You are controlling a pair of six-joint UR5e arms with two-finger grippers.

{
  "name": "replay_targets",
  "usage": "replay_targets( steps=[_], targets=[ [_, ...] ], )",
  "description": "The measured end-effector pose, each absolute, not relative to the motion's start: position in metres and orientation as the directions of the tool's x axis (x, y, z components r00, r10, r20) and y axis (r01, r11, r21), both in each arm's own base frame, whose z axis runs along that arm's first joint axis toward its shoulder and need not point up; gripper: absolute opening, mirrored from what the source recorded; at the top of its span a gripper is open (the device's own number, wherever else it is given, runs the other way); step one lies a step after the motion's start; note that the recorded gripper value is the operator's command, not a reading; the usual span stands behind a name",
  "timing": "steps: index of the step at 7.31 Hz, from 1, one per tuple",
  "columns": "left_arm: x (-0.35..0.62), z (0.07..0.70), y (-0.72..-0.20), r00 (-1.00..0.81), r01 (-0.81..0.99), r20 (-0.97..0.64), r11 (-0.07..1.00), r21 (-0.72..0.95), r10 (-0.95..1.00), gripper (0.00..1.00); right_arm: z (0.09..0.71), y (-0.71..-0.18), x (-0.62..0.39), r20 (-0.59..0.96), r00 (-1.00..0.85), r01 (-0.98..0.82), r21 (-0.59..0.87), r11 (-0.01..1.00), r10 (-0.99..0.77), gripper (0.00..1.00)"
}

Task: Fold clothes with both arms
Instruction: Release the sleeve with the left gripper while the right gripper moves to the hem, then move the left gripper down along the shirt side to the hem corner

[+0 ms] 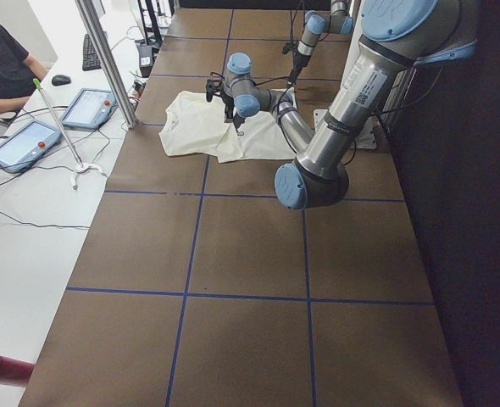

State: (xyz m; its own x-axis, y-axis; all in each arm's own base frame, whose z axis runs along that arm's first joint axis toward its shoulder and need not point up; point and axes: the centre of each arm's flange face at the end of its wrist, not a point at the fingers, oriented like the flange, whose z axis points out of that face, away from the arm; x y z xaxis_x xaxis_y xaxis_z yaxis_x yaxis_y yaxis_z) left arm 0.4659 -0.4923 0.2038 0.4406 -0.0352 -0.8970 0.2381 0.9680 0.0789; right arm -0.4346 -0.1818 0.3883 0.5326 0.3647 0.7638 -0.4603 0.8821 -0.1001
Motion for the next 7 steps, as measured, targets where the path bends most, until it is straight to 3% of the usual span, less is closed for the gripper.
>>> replay_targets(
  steps=[3,4,5,6,7],
  targets=[
    [0.470,0.212,-0.494,0.452,0.234,-0.891,0.969,0.072,-0.043,0.66,0.403,-0.173,-0.446,0.739,0.564,-0.471,-0.078,0.879,0.368,0.74],
    [0.471,0.214,-0.494,0.453,0.234,-0.890,0.970,0.072,-0.043,0.66,0.406,-0.172,-0.448,0.736,0.569,-0.472,-0.073,0.878,0.367,0.65],
    [0.471,0.215,-0.493,0.454,0.233,-0.890,0.970,0.073,-0.042,0.66,0.409,-0.171,-0.450,0.733,0.574,-0.473,-0.068,0.878,0.366,0.28],
    [0.470,0.216,-0.493,0.450,0.234,-0.892,0.969,0.074,-0.040,0.66,0.410,-0.171,-0.450,0.732,0.575,-0.475,-0.066,0.878,0.366,0.00],
    [0.470,0.218,-0.493,0.446,0.235,-0.894,0.969,0.076,-0.038,0.66,0.410,-0.171,-0.450,0.732,0.574,-0.476,-0.066,0.877,0.367,0.00]
  ],
)
